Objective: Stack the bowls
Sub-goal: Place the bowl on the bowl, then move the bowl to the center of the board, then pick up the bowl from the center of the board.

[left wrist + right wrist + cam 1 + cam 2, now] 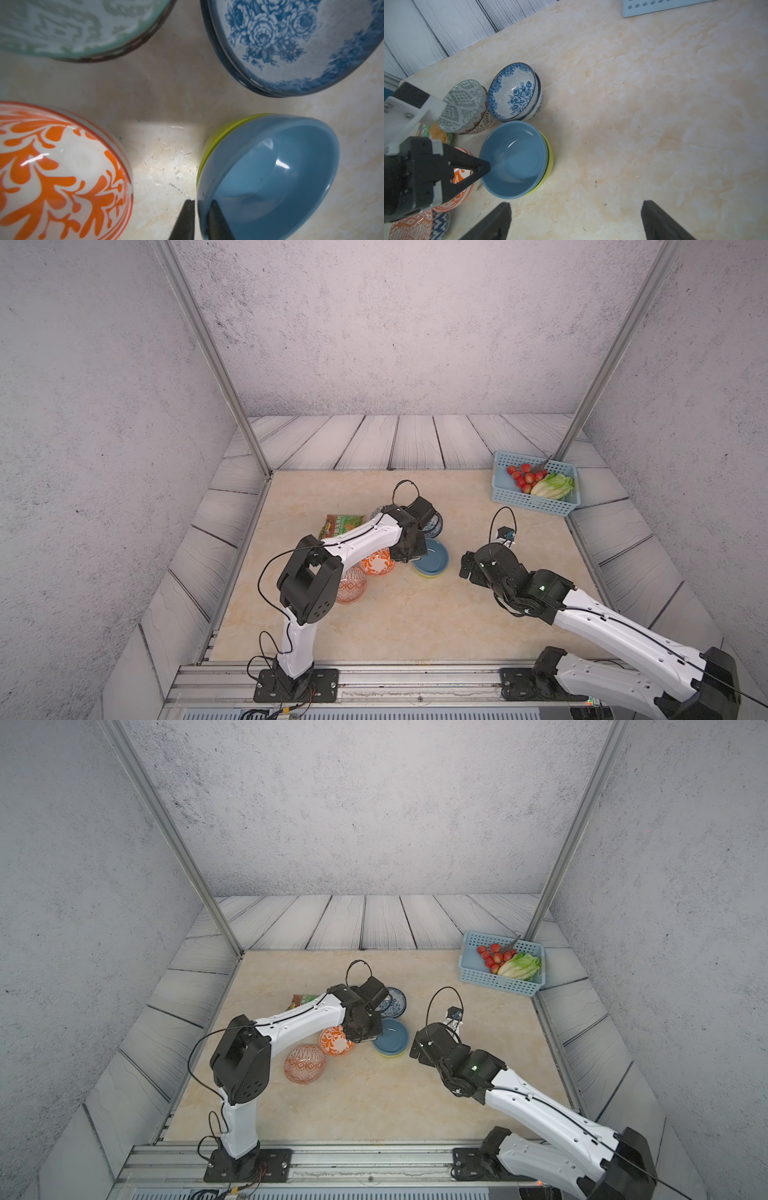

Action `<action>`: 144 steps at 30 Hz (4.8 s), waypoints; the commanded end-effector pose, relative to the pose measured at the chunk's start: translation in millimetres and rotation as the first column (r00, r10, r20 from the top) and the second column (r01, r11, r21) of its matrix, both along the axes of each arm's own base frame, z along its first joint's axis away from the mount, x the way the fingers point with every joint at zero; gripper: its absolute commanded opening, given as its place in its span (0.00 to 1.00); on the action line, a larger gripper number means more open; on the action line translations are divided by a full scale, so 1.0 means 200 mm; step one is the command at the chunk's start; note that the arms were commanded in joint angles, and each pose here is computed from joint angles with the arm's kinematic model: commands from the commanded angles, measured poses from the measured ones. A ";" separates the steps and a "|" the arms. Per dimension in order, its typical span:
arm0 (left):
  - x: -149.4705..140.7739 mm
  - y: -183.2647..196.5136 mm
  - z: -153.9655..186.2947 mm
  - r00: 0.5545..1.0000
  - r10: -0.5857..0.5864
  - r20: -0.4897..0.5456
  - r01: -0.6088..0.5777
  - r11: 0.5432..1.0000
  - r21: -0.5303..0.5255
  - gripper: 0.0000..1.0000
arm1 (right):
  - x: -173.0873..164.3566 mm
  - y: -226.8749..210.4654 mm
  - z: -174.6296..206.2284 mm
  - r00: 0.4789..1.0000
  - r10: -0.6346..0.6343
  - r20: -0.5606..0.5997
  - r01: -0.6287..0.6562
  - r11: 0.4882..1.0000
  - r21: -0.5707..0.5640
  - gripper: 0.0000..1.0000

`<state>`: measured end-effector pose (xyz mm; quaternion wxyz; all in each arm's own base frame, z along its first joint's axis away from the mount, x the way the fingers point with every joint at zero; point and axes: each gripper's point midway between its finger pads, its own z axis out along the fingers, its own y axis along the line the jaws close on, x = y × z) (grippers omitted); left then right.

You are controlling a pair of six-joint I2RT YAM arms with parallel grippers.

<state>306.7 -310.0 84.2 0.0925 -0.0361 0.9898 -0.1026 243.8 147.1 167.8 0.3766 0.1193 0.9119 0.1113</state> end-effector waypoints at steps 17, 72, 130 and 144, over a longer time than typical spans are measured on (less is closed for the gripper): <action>-0.01 0.01 0.04 1.000 0.019 0.017 -0.018 0.999 -0.039 0.26 | -0.02 -0.03 -0.01 1.000 -0.004 -0.003 0.004 1.000 -0.009 0.99; 0.17 0.67 -0.06 0.994 0.015 0.111 -0.006 0.997 -0.083 0.93 | 0.00 0.06 -0.05 0.998 0.058 -0.039 -0.059 0.998 -0.017 0.99; 0.05 0.93 0.18 0.963 0.217 0.160 -0.218 0.976 -0.010 1.00 | -0.01 0.06 -0.05 0.997 0.069 -0.040 -0.069 0.998 -0.007 0.99; -0.44 1.22 0.09 0.947 0.304 0.103 -0.308 0.951 0.026 0.82 | -0.03 0.10 -0.05 0.992 0.110 -0.067 -0.110 0.994 0.010 0.99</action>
